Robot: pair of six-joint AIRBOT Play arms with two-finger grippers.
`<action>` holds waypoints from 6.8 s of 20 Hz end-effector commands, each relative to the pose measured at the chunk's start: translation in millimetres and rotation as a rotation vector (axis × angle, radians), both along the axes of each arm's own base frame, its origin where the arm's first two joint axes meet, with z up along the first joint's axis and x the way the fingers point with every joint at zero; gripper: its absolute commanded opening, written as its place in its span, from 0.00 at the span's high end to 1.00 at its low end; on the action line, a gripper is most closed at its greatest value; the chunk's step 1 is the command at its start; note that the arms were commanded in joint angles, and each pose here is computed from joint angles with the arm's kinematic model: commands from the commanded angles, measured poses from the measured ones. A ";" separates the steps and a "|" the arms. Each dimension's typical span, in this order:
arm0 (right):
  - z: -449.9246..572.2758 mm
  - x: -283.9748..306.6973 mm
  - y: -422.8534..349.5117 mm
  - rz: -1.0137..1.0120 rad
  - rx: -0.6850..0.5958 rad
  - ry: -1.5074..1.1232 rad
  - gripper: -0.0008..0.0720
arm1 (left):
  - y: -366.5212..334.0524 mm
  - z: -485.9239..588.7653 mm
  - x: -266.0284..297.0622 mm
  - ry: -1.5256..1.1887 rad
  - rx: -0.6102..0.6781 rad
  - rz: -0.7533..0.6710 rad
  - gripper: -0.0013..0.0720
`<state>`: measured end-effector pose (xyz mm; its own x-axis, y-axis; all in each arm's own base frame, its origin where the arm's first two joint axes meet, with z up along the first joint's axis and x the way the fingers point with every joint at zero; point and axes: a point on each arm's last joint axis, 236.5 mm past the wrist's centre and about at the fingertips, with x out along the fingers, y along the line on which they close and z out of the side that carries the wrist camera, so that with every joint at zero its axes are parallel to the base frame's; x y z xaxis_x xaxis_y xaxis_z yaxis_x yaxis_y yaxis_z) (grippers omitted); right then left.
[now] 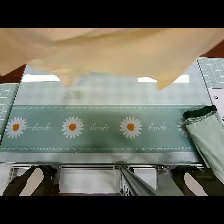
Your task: Fold the shirts.
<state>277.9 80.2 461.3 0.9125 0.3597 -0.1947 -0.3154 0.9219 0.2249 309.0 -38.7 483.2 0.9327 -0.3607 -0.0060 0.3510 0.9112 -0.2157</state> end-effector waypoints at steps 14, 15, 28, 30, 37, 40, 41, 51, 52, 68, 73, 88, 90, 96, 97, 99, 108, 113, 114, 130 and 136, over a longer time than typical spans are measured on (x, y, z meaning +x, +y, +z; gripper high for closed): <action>-105.2 -87.2 -44.8 -0.195 -0.109 0.347 0.96 | 37.8 -69.4 -86.1 0.263 0.447 0.287 0.95; -128.8 -67.5 -39.5 -0.167 -0.091 0.397 0.96 | 32.3 -95.4 -64.1 0.343 0.479 0.273 0.95; -370.2 208.0 -25.6 -0.086 0.133 0.718 0.96 | 7.3 -375.9 184.9 0.748 0.321 0.289 0.95; -387.0 241.2 -27.4 -0.091 0.151 0.728 0.96 | 5.3 -401.5 204.4 0.759 0.273 0.306 0.95; -428.9 228.1 -50.5 0.002 0.119 0.951 0.96 | 36.7 -465.8 183.4 0.984 0.352 0.274 0.95; -464.0 172.4 -83.8 -0.010 -0.031 1.176 0.96 | 50.9 -475.8 136.7 1.152 0.413 0.162 0.95; -476.5 161.6 -87.6 -0.015 -0.054 1.221 0.96 | 47.5 -486.4 123.5 1.213 0.379 0.127 0.95; -490.7 146.7 -59.3 0.025 0.139 1.261 0.14 | 26.6 -542.1 61.9 1.530 0.176 -0.018 0.02; -474.6 138.8 -75.3 -0.003 0.130 1.254 0.14 | 35.9 -531.8 55.1 1.541 0.155 -0.005 0.02; -488.7 -35.8 5.8 -0.087 0.471 0.985 0.14 | 22.9 -570.4 -97.7 1.512 -0.504 0.112 0.03; -499.7 -33.6 -61.1 -0.318 0.431 0.996 0.14 | -19.1 -587.0 -104.5 1.501 -0.456 0.003 0.03; -571.6 -75.4 -0.3 -0.165 0.434 1.390 0.14 | -19.1 -564.9 -85.2 1.436 -0.392 -0.071 0.95; -566.0 -56.9 5.0 -0.144 0.476 1.346 0.36 | -18.6 -565.1 -84.4 1.433 -0.391 -0.069 0.95; -524.3 -11.9 -2.8 -0.024 0.419 1.244 0.96 | 1.2 -520.1 -36.6 1.278 -0.343 -0.074 0.95; -508.5 6.4 -9.6 -0.026 0.405 1.188 0.96 | 6.3 -499.2 -17.9 1.213 -0.347 -0.073 0.95; -477.6 46.9 -24.7 -0.058 0.382 1.074 0.96 | 16.5 -465.0 20.3 1.087 -0.353 -0.045 0.95; -475.2 178.5 -43.1 -0.037 0.503 0.997 0.96 | 2.9 -482.1 161.2 1.115 -0.357 -0.082 0.95; -503.8 206.2 -44.2 -0.014 0.553 1.068 0.88 | 6.5 -511.5 189.5 1.174 -0.388 -0.094 0.62; -504.0 209.7 -46.2 -0.011 0.552 1.066 0.49 | 4.2 -513.3 187.4 1.197 -0.398 -0.105 0.04; -560.1 161.2 -24.2 0.023 0.430 1.349 0.14 | 17.2 -480.0 166.1 1.237 -0.287 -0.148 0.03; -512.4 154.3 -37.5 0.061 0.294 1.289 0.96 | -44.6 -450.7 162.7 1.183 -0.325 -0.359 0.95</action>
<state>438.4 52.6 -73.8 0.1121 0.6139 -0.7814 0.2910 0.7316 0.6166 473.0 -50.6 12.6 0.2858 -0.6512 -0.7030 -0.0655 0.7186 -0.6923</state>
